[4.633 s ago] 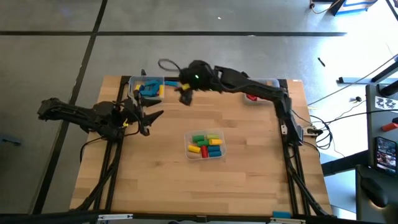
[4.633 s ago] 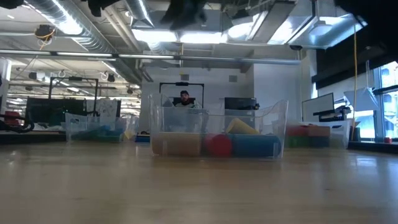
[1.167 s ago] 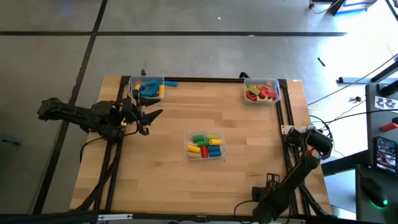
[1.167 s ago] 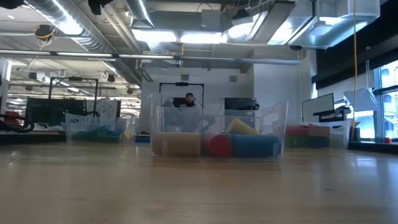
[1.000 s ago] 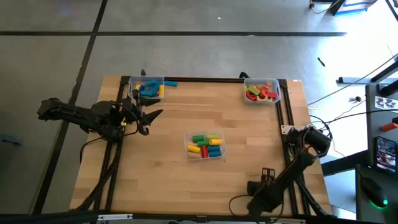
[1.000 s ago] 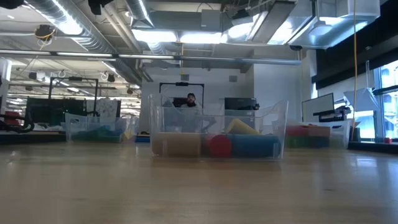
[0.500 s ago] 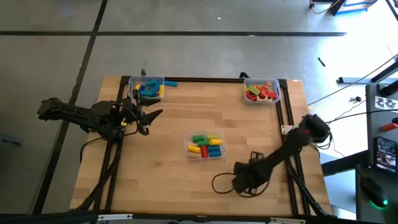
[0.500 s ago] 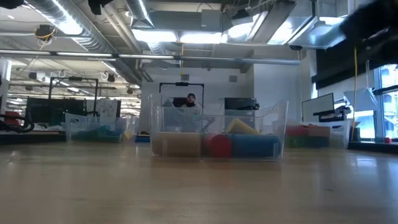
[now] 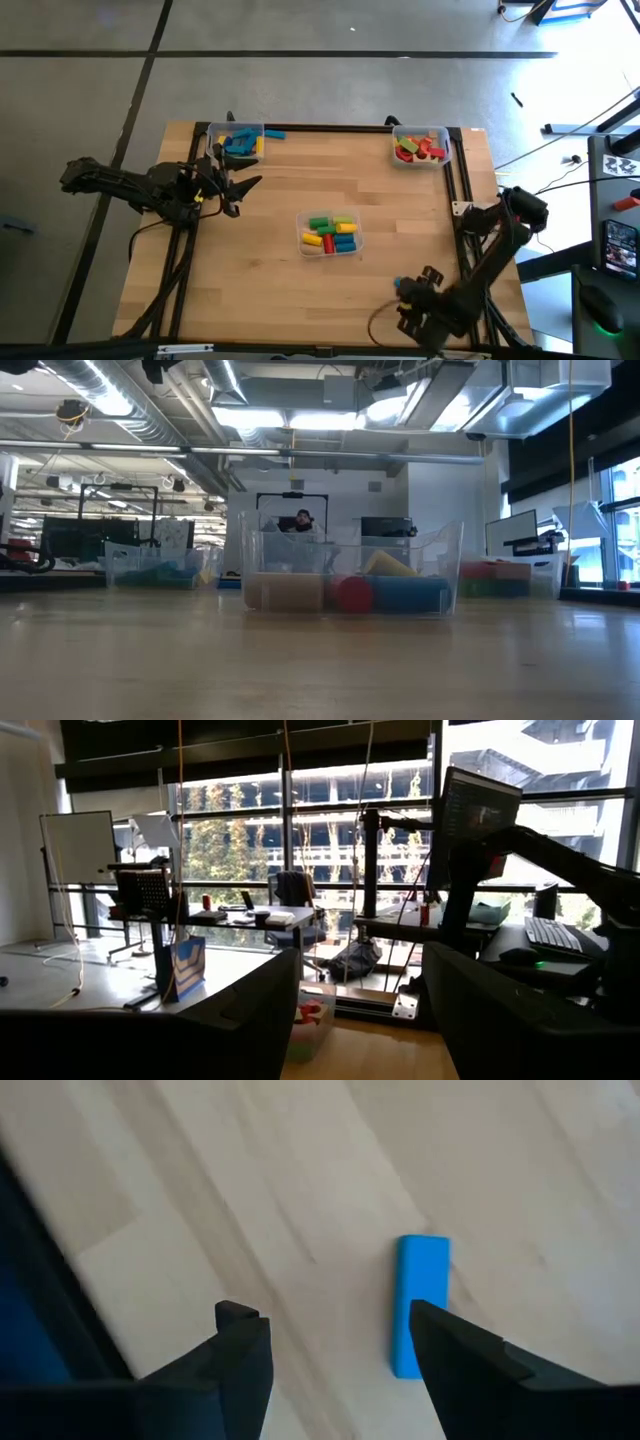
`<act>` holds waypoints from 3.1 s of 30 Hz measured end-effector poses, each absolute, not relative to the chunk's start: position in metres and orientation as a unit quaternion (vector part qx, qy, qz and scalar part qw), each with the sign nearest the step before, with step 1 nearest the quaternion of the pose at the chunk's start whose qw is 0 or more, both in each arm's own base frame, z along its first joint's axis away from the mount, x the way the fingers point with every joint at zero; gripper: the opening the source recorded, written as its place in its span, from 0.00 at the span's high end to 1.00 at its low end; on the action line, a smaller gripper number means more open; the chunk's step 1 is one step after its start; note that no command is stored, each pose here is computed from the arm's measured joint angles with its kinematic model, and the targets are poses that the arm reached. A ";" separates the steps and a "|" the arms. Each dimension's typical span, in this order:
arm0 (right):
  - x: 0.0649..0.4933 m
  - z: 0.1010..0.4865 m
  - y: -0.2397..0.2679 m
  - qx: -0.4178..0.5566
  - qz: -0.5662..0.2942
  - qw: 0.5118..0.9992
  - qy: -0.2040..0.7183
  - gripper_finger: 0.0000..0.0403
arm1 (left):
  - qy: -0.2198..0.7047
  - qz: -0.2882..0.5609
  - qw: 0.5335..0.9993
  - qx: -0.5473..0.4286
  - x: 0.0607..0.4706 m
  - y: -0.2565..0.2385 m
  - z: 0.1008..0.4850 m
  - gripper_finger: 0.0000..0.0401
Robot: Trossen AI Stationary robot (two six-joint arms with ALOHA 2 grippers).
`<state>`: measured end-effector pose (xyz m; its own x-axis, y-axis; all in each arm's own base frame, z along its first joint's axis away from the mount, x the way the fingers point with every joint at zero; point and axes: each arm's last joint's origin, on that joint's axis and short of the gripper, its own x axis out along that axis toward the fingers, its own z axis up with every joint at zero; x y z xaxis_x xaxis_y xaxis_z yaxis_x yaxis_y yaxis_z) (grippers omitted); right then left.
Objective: Sort blocks by size
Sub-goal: Put the blue rectangular block into the top left transparent bin
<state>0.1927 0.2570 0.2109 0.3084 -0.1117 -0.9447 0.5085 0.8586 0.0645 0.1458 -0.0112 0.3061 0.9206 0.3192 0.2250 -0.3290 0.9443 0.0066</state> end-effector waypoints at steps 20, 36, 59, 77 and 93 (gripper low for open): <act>0.110 0.130 0.266 0.166 -0.189 0.885 0.392 0.44 | -0.103 0.162 0.981 -0.024 0.162 -0.013 0.299 0.48; 0.100 0.098 0.234 0.099 -0.197 0.907 0.358 0.44 | -0.087 0.154 0.979 -0.104 0.170 -0.015 0.291 0.48; 0.113 0.052 0.228 0.064 -0.246 0.929 0.268 0.52 | -0.078 0.156 0.979 -0.101 0.170 -0.014 0.289 0.48; 0.115 0.058 0.231 0.046 -0.246 0.931 0.266 0.70 | -0.078 0.156 0.979 -0.101 0.170 -0.014 0.289 0.48; 0.121 0.139 0.220 -0.004 -0.281 0.915 0.288 0.72 | -0.077 0.156 0.980 -0.101 0.170 -0.014 0.289 0.48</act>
